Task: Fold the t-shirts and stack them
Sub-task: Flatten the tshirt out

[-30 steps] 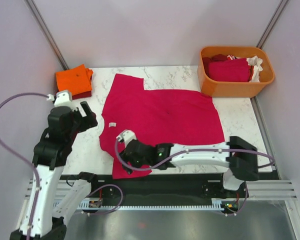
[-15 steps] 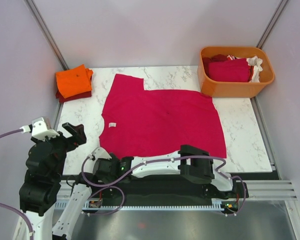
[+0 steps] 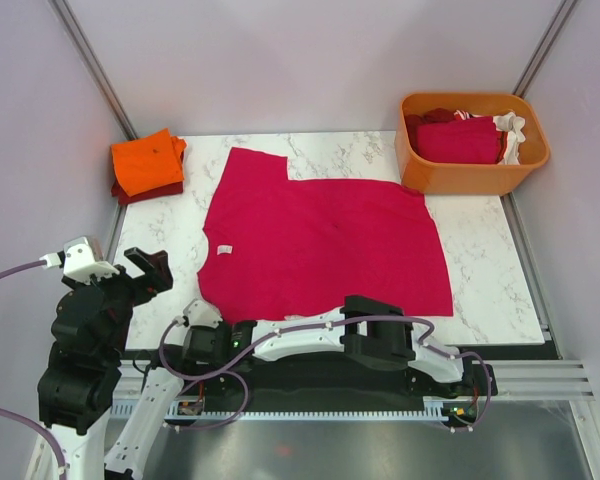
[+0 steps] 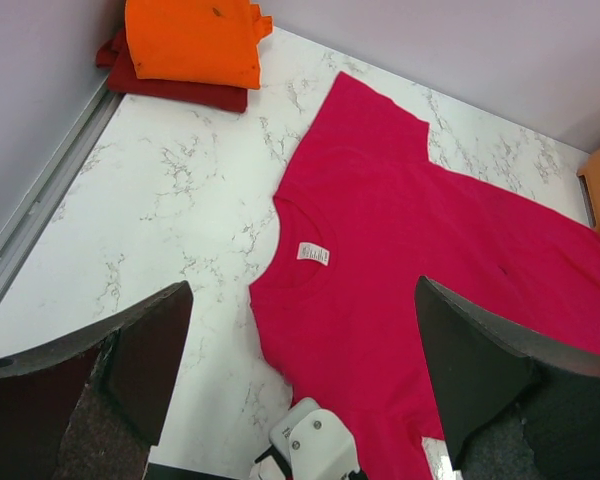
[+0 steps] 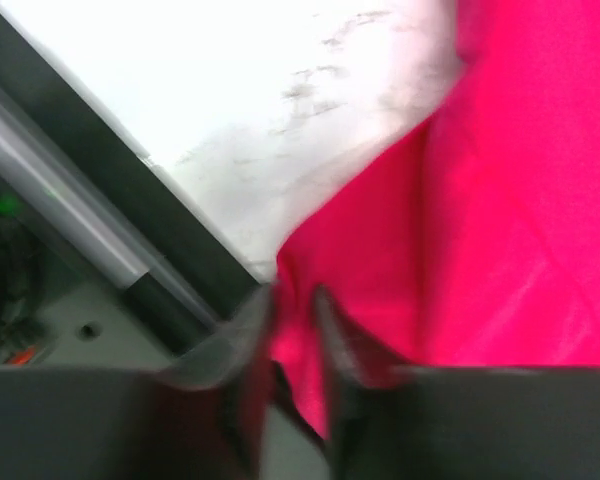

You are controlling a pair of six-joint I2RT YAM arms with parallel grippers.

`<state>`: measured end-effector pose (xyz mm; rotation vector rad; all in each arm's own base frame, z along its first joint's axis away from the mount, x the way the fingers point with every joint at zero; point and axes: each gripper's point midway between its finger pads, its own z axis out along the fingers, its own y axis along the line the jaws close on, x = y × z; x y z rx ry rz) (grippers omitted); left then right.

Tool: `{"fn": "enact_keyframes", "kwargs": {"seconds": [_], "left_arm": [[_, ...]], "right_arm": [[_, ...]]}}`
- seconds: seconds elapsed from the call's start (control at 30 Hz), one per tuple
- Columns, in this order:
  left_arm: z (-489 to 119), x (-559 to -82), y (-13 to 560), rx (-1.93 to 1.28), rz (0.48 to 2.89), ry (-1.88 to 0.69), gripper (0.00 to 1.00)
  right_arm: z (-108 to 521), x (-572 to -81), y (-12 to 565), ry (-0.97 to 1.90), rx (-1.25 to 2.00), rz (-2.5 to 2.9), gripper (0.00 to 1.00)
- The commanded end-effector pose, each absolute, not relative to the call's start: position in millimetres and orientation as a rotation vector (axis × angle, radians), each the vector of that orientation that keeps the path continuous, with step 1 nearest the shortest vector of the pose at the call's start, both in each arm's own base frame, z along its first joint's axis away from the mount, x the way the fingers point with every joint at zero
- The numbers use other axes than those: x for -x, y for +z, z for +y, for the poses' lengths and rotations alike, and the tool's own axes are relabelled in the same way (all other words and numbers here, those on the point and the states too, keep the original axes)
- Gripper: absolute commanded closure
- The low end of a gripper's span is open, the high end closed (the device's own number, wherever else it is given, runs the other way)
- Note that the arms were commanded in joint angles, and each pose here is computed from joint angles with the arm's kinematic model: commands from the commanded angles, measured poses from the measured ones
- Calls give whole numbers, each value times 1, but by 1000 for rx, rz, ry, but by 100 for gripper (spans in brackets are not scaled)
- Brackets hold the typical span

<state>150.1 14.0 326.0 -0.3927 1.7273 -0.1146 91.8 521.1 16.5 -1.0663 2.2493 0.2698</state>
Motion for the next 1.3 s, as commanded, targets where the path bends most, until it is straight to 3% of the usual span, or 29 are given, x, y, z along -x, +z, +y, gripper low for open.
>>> {"fn": "enact_keyframes", "kwargs": {"seconds": [0.0,0.1,0.3,0.33,0.37,0.47,0.6,0.67,0.7,0.73,0.77,0.9,0.97,1.0,1.03,1.1,1.13,1.27], "left_arm": [[15,-148,324,401,1727,-116,0],[13,-149,325,397,1733,-120,0],[8,-148,336,388,1735,-156,0],[7,-147,339,387,1735,-162,0],[6,-147,339,384,1744,-166,0],[6,-142,341,392,1755,-172,1],[6,-137,343,393,1749,-182,1],[5,-137,340,394,1767,-180,1],[5,-137,339,393,1774,-182,1],[4,-137,336,397,1784,-184,1],[4,-137,334,396,1795,-184,1],[-9,-140,319,344,1883,-223,6],[-24,-145,277,310,2097,-240,8],[-30,-144,259,311,2183,-255,10],[-36,-142,226,318,2306,-256,12],[-59,-137,226,300,2328,-420,15],[-64,-134,229,307,2328,-462,16],[-82,-114,190,347,2534,-572,18]], "right_arm": [[508,-81,-19,197,1115,2316,81],[519,-80,2,265,1096,2289,99],[545,-84,91,513,1073,2152,100],[547,-81,101,569,1088,2139,97],[552,-81,128,650,1071,2088,85],[552,-69,151,840,1115,2040,68],[539,-63,149,987,1142,2038,72],[534,-65,148,994,1150,2047,53],[532,-67,145,979,1156,2054,36],[530,-67,145,970,1162,2055,12],[526,-67,144,961,1170,2062,7],[493,-98,141,782,1029,2114,2],[462,-144,158,768,801,2174,2],[435,-158,139,725,727,2243,2],[405,-196,159,728,540,2249,2],[343,-226,146,558,380,2289,2],[297,-256,170,438,193,2215,2],[172,-273,178,134,-148,2164,2]]}}
